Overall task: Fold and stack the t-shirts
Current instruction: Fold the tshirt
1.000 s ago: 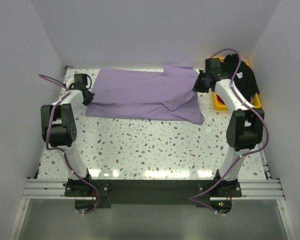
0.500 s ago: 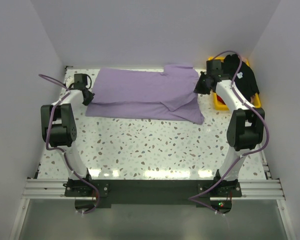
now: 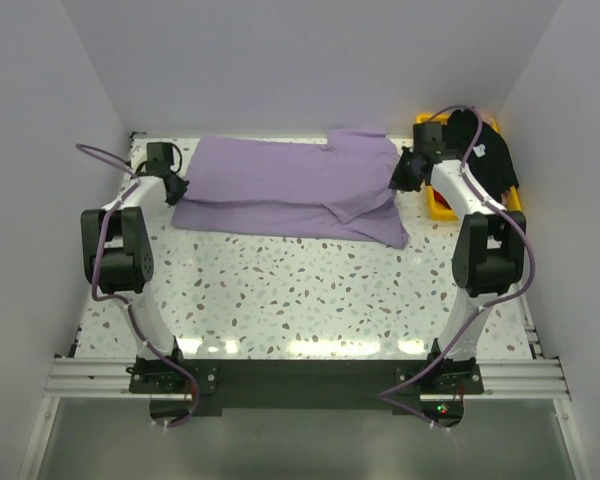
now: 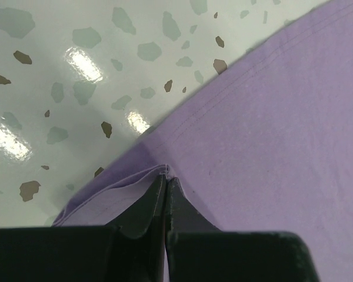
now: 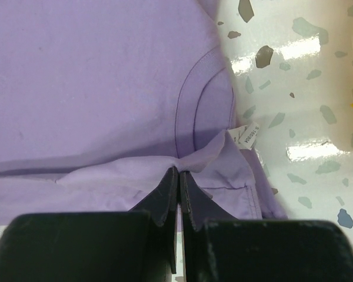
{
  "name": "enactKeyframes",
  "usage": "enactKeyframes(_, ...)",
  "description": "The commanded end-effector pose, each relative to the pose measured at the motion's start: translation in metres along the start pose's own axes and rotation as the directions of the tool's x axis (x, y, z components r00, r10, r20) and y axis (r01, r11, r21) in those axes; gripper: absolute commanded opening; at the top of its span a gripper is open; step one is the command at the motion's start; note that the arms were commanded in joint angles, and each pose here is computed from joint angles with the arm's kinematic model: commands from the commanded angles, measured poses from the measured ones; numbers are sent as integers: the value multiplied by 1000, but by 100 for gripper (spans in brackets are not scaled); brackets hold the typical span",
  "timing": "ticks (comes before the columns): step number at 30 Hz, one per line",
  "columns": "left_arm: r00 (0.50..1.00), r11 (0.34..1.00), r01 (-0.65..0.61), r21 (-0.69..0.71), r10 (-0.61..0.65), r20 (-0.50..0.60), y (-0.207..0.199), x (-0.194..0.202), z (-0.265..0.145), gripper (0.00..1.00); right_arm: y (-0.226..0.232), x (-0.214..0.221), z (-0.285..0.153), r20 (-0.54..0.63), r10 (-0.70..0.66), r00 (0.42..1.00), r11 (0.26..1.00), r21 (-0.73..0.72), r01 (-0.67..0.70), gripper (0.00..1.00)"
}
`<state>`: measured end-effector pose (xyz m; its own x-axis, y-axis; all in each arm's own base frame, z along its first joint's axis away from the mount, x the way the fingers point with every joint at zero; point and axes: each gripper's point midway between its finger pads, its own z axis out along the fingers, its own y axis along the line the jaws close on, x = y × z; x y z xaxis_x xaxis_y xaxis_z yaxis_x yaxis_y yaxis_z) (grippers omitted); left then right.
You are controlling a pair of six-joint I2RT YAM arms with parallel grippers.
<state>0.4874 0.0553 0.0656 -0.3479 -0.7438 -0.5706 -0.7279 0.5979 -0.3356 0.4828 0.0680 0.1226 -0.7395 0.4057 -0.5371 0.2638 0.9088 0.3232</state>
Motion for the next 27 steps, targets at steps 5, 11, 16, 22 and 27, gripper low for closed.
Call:
enactKeyframes(5,999,999,-6,41,4,37,-13,-16,8,4,8,-19,4,40,-9,999,999,-36,10,0)
enactKeyframes(11,999,997,-20,69,16,45,-17,-22,9,33,10,-20,21,18,-9,1000,999,-45,10,0)
enactKeyframes(16,997,993,-12,115,4,72,-19,-28,-9,69,14,-27,32,12,-16,1000,998,-53,16,18)
enactKeyframes(22,998,997,37,70,-41,54,12,-7,-28,70,8,-30,20,21,-22,1000,1000,-14,23,46)
enactKeyframes(27,998,999,51,7,-51,40,45,14,-39,67,-16,-4,-4,23,2,1000,998,69,-4,47)
